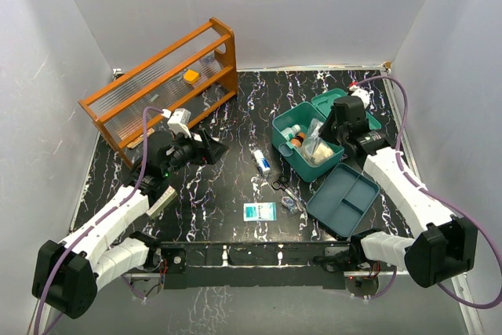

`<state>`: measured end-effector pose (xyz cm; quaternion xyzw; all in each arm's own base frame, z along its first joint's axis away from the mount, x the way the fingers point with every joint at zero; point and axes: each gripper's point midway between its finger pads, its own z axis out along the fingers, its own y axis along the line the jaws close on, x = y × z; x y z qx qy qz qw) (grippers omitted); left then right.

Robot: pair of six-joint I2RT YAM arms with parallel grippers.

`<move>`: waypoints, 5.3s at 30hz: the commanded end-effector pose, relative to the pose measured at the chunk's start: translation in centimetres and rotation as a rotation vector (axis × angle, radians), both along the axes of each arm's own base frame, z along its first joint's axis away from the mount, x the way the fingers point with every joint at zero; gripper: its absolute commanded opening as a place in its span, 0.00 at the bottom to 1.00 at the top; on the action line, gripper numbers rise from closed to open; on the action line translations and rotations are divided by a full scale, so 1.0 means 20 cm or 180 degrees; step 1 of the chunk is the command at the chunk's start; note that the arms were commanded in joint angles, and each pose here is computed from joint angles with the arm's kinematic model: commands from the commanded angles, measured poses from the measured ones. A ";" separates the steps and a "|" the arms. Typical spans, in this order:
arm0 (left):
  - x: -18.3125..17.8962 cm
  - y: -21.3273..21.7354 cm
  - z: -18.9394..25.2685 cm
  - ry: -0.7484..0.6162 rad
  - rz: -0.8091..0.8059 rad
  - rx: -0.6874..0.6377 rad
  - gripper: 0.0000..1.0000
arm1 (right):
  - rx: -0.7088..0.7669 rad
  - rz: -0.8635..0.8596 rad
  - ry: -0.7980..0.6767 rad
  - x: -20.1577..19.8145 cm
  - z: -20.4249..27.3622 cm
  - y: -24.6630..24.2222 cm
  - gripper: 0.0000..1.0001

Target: Organize the medicine kit

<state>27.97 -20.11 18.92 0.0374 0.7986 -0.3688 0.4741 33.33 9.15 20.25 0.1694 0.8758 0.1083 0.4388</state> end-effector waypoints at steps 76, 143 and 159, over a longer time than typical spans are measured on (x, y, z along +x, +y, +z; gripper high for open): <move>0.03 0.03 0.02 -0.0102 0.0147 -0.0035 0.80 | -0.0261 0.0217 0.0797 0.08 -0.25 0.05 0.43; 0.44 0.48 -0.68 0.1036 0.3006 0.1265 0.48 | 0.0635 0.1944 -0.0691 -0.34 0.15 0.89 0.51; 0.39 0.47 -0.71 0.1079 0.2799 0.1341 0.08 | 0.0608 0.1731 -0.0607 -0.32 0.12 0.85 0.51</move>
